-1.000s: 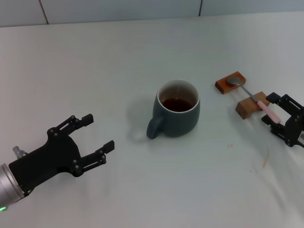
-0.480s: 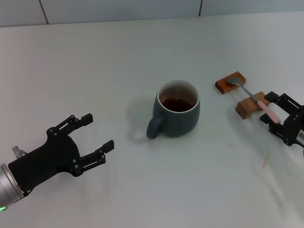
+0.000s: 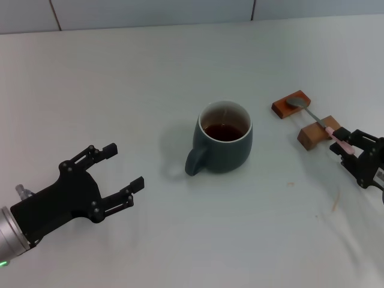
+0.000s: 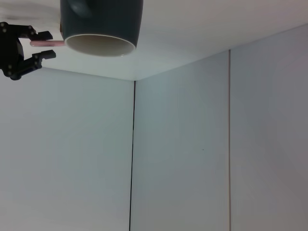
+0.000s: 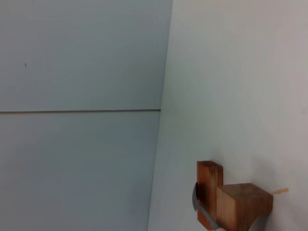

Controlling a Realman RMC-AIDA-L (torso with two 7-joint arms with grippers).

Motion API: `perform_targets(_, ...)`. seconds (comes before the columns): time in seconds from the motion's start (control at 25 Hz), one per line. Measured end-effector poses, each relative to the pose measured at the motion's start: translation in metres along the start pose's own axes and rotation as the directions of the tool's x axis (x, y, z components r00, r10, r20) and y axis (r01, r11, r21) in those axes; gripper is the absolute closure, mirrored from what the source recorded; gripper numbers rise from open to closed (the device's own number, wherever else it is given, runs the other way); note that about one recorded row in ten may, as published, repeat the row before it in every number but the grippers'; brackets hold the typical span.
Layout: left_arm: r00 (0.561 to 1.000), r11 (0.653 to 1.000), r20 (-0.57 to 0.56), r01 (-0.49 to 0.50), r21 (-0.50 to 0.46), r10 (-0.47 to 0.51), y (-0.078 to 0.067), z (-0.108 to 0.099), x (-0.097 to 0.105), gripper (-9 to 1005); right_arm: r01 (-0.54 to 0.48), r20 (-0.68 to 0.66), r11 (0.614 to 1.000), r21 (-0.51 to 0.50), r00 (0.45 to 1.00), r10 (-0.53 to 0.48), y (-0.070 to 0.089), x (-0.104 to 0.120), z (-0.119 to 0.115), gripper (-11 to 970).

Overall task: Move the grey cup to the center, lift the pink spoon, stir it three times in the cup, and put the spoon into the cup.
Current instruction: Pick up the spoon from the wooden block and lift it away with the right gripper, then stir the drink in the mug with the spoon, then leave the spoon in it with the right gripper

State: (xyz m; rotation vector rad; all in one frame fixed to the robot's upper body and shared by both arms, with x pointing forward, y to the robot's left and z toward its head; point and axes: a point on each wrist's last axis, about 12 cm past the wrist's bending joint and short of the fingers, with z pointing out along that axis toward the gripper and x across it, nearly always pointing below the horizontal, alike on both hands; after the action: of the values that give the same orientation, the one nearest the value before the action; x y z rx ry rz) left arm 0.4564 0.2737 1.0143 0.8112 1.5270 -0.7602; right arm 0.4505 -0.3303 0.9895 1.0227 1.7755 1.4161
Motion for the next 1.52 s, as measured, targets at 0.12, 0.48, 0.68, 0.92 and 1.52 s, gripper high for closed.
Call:
perform_targets(0.12, 1.000, 1.000, 0.000, 0.000, 0.000, 0.000, 0.000, 0.000, 0.000, 155, -0.002, 0.005, 1.000, -0.001, 1.000, 0.002, 0.000, 0.000, -0.001, 573)
perform_targets(0.48, 1.000, 1.000, 0.007, 0.008, -0.003, -0.008, -0.001, 0.000, 0.000, 155, -0.002, 0.012, 1.000, 0.011, 1.000, 0.002, -0.002, -0.001, -0.001, 628)
perform_targets(0.68, 1.000, 1.000, 0.008, 0.010, -0.004, -0.010, -0.001, -0.001, 0.000, 155, -0.006, 0.018, 1.000, 0.012, 1.000, 0.006, -0.002, -0.001, -0.003, 656)
perform_targets(0.92, 1.000, 1.000, 0.009, 0.010, -0.005, -0.010, -0.001, -0.001, 0.000, 155, -0.001, 0.021, 1.000, 0.010, 1.000, 0.000, -0.003, -0.001, -0.003, 689)
perform_targets(1.52, 1.000, 1.000, 0.018, 0.013, -0.014, -0.013, -0.001, -0.001, 0.000, 155, 0.501, 0.121, 0.799, -0.331, 0.863, -0.491, 0.045, 0.008, 0.005, 827)
